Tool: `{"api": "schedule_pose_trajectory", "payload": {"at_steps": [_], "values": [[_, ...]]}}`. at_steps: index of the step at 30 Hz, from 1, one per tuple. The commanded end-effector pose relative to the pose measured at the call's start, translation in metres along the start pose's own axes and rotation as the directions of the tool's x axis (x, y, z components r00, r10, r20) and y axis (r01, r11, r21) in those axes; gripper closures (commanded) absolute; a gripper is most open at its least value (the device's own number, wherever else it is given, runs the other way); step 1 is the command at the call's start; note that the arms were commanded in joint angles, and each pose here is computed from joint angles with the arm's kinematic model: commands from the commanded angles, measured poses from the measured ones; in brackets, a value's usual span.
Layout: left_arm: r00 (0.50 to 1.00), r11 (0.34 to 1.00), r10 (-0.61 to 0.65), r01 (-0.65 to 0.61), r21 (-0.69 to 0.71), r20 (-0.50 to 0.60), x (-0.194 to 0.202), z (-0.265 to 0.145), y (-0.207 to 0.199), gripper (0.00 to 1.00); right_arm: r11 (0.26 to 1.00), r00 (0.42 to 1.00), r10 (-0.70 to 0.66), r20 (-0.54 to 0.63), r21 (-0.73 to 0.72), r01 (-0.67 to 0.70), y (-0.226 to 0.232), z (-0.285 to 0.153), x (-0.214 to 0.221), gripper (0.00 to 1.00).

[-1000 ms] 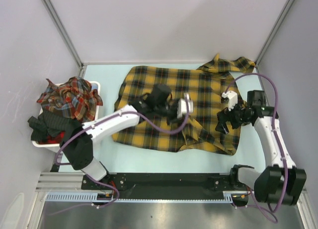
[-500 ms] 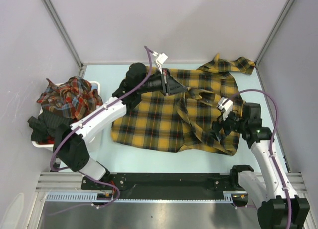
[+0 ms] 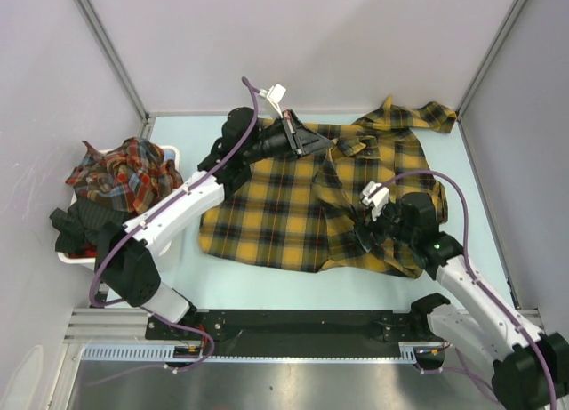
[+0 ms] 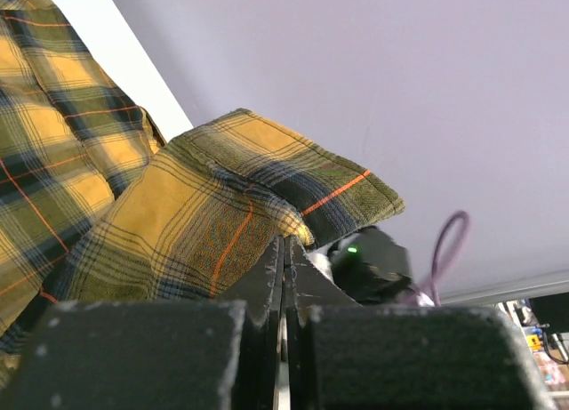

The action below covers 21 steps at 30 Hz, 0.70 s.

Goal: Fold and stack the long sleeve shirts
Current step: Fold the shirt

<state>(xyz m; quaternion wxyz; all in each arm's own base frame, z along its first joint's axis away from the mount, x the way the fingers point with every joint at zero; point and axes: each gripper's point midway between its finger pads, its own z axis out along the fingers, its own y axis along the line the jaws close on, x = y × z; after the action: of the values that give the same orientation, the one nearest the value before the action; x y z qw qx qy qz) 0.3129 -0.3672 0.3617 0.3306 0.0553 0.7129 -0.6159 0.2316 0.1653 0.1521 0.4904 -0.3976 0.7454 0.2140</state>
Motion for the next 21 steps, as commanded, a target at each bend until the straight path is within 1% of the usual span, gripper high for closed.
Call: {"api": "schedule_pose_trajectory", "payload": {"at_steps": [1, 3, 4, 6, 7, 8, 9, 10, 11, 12, 13, 14, 15, 16, 17, 18, 19, 20, 21], "values": [[0.997, 0.996, 0.017, -0.023, 0.083, 0.075, -0.026, -0.010, -0.037, 1.00, 0.987, 0.997, 0.021, 0.070, 0.158, -0.032, -0.034, 0.013, -0.016, 0.18], [0.997, 0.995, 0.022, -0.029, 0.094, 0.078, -0.027, -0.015, -0.039, 1.00, 0.981, 0.997, 0.023, 0.078, 0.190, -0.037, -0.042, 0.012, -0.018, 0.22], [0.996, 0.992, 0.033, -0.043, 0.116, 0.089, -0.029, -0.017, -0.044, 1.00, 0.981, 0.997, 0.023, 0.077, 0.191, -0.038, -0.043, 0.012, -0.017, 0.30], [0.995, 0.988, 0.048, -0.060, 0.145, 0.087, -0.027, -0.023, -0.050, 1.00, 0.980, 0.997, 0.034, 0.072, 0.194, -0.047, -0.046, 0.009, -0.015, 0.40], [0.992, 0.979, 0.075, -0.092, 0.183, 0.097, -0.028, -0.026, -0.058, 1.00, 0.980, 0.997, 0.034, 0.073, 0.194, -0.047, -0.046, 0.006, -0.015, 0.56], [0.991, 0.971, 0.094, -0.112, 0.212, 0.092, -0.025, -0.030, -0.063, 1.00, 0.983, 0.997, 0.034, 0.073, 0.177, -0.046, -0.044, 0.006, -0.015, 0.67], [0.989, 0.956, 0.132, -0.144, 0.256, 0.063, -0.018, -0.036, -0.071, 1.00, 0.982, 0.997, 0.047, 0.059, 0.182, -0.057, -0.047, 0.002, -0.013, 0.85], [0.978, 0.935, 0.196, -0.208, 0.286, 0.069, -0.015, -0.040, -0.078, 1.00, 0.979, 0.996, 0.055, 0.064, 0.194, -0.066, -0.050, -0.003, -0.015, 1.00], [0.969, 0.916, 0.240, -0.248, 0.316, 0.063, -0.006, -0.049, -0.084, 1.00, 0.980, 0.996, 0.058, 0.073, 0.183, -0.071, -0.050, -0.006, -0.018, 1.00], [0.953, 0.882, 0.303, -0.287, 0.373, 0.017, 0.012, -0.058, -0.091, 1.00, 0.975, 0.995, 0.081, 0.066, 0.201, -0.093, -0.057, -0.014, -0.014, 1.00], [0.934, 0.855, 0.356, -0.326, 0.402, 0.001, 0.024, -0.066, -0.094, 1.00, 0.974, 0.993, 0.081, 0.081, 0.206, -0.096, -0.061, -0.020, -0.020, 1.00], [0.883, 0.796, 0.468, -0.427, 0.430, 0.010, 0.042, -0.081, -0.095, 1.00, 0.979, 0.992, 0.076, 0.104, 0.182, -0.094, -0.058, -0.026, -0.026, 1.00], [0.851, 0.758, 0.525, -0.457, 0.466, -0.022, 0.064, -0.089, -0.097, 1.00, 0.973, 0.991, 0.097, 0.090, 0.198, -0.114, -0.063, -0.036, -0.020, 1.00], [0.770, 0.686, 0.635, -0.529, 0.499, -0.057, 0.091, -0.099, -0.085, 1.00, 0.975, 0.991, 0.087, 0.100, 0.196, -0.105, -0.064, -0.043, -0.026, 1.00], [0.709, 0.614, 0.701, -0.549, 0.567, -0.072, 0.129, -0.117, -0.092, 1.00, 0.981, 0.990, 0.097, 0.098, 0.156, -0.111, -0.054, -0.048, -0.025, 1.00], [0.644, 0.553, 0.760, -0.574, 0.604, -0.083, 0.154, -0.125, -0.087, 1.00, 0.983, 0.990, 0.098, 0.098, 0.146, -0.111, -0.052, -0.053, -0.026, 1.00], [0.473, 0.441, 0.874, -0.669, 0.598, -0.115, 0.185, -0.137, -0.054, 0.99, 0.990, 0.992, 0.064, 0.104, 0.119, -0.077, -0.047, -0.058, -0.029, 1.00], [0.362, 0.337, 0.925, -0.638, 0.693, -0.117, 0.232, -0.151, -0.054, 0.83, 0.993, 0.994, 0.069, 0.083, 0.092, -0.076, -0.037, -0.062, -0.024, 1.00], [0.269, 0.278, 0.955, -0.649, 0.709, -0.128, 0.251, -0.158, -0.038, 0.72, 0.996, 0.996, 0.049, 0.069, 0.072, -0.054, -0.030, -0.065, -0.021, 1.00]]}}
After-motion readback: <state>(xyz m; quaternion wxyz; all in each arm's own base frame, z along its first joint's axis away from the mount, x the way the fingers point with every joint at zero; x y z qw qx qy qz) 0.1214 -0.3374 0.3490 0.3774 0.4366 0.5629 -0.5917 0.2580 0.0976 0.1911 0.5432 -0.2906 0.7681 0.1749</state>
